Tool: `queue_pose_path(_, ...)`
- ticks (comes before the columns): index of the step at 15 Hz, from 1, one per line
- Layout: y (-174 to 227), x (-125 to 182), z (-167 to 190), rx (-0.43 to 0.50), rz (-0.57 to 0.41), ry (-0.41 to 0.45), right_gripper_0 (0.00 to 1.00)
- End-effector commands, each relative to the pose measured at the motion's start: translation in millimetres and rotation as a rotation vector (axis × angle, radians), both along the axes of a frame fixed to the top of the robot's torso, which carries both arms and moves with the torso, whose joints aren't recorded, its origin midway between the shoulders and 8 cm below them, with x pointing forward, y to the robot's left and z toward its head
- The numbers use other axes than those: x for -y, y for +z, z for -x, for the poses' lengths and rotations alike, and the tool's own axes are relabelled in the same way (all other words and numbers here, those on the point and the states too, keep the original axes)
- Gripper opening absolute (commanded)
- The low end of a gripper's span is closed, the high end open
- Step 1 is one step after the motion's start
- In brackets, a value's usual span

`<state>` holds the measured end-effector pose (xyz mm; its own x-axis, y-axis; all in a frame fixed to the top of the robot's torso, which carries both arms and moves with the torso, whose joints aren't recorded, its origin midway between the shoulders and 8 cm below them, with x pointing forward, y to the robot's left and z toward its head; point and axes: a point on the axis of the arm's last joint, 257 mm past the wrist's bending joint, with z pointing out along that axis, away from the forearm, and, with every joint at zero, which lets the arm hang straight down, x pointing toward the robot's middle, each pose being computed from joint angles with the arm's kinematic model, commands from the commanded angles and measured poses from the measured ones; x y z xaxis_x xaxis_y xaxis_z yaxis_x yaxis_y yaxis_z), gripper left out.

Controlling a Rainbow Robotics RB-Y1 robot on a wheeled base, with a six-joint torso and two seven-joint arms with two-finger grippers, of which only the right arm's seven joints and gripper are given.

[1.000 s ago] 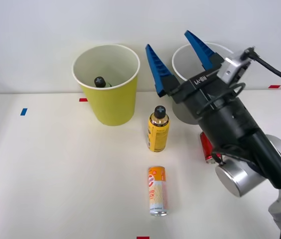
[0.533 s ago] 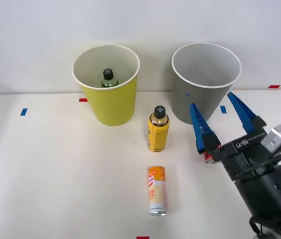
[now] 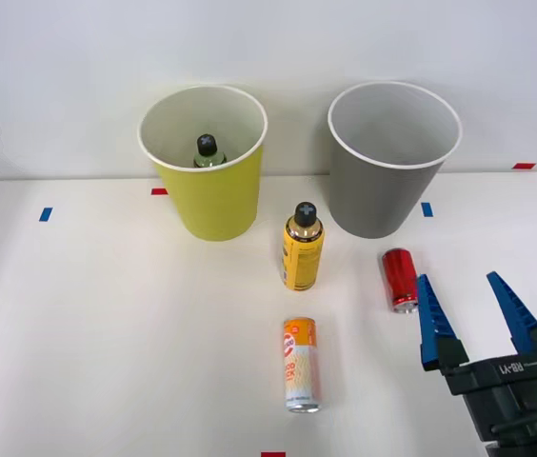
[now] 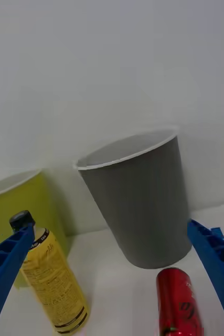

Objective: Put cans in the gray bin, plastic bottles in the light green bin

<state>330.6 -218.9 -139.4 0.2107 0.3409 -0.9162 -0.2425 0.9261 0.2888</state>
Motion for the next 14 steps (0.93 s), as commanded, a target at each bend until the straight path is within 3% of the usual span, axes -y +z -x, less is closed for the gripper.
queue_pose_path(1, -23, 15, 12, -0.066, -0.011, -0.042, 1.00)
queue_pose_path(8, -85, 43, -10, -0.134, 0.005, -0.153, 1.00)
queue_pose_path(10, -95, 53, -7, -0.148, 0.062, -0.183, 1.00)
queue_pose_path(14, -100, 52, 6, -0.157, 0.036, -0.173, 1.00)
